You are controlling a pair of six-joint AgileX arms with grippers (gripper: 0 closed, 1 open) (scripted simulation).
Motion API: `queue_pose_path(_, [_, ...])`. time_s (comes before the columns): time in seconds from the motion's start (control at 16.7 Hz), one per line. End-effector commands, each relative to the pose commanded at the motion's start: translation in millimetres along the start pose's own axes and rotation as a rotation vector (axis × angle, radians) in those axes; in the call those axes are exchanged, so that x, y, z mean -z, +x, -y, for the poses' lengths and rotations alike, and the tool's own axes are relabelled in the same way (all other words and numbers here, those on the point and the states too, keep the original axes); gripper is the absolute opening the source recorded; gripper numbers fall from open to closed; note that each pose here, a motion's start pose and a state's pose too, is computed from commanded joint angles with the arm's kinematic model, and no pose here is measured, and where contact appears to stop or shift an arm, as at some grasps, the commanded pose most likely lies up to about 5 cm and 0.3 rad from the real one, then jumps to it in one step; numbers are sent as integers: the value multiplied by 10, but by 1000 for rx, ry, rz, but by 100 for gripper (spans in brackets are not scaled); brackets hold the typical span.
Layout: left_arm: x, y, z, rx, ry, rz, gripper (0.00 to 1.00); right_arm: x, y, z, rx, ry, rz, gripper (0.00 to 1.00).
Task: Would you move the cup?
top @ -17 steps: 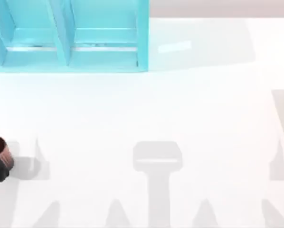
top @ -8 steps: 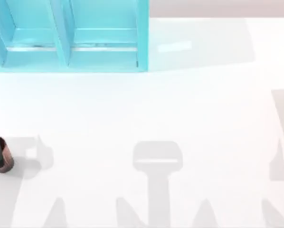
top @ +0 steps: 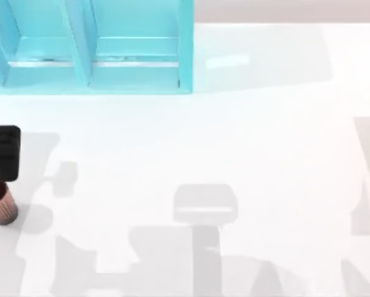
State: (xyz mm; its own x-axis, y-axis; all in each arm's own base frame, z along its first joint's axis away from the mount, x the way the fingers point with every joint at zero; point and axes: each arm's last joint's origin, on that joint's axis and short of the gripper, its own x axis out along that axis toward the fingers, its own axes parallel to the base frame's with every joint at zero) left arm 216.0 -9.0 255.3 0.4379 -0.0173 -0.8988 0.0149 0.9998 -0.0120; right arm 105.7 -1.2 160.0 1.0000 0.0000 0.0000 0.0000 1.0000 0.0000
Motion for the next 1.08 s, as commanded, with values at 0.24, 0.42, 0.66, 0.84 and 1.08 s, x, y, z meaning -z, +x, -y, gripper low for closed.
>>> queue_pose_path(0.24, [-423,209,42,-6,4,-271,100,0,0,0,0,0,0,100])
queue_pose_path(0.42, [-632,372,68,-9,6,-405,100,0,0,0,0,0,0,100])
queue_pose_path(0.66, [-719,432,81,-11,8,-455,100,0,0,0,0,0,0,100])
queue_pose_path(0.84, [-715,429,65,-12,3,-452,100,0,0,0,0,0,0,100])
queue_pose_path(1.08, [-644,624,72,-11,8,-460,100,0,0,0,0,0,0,100])
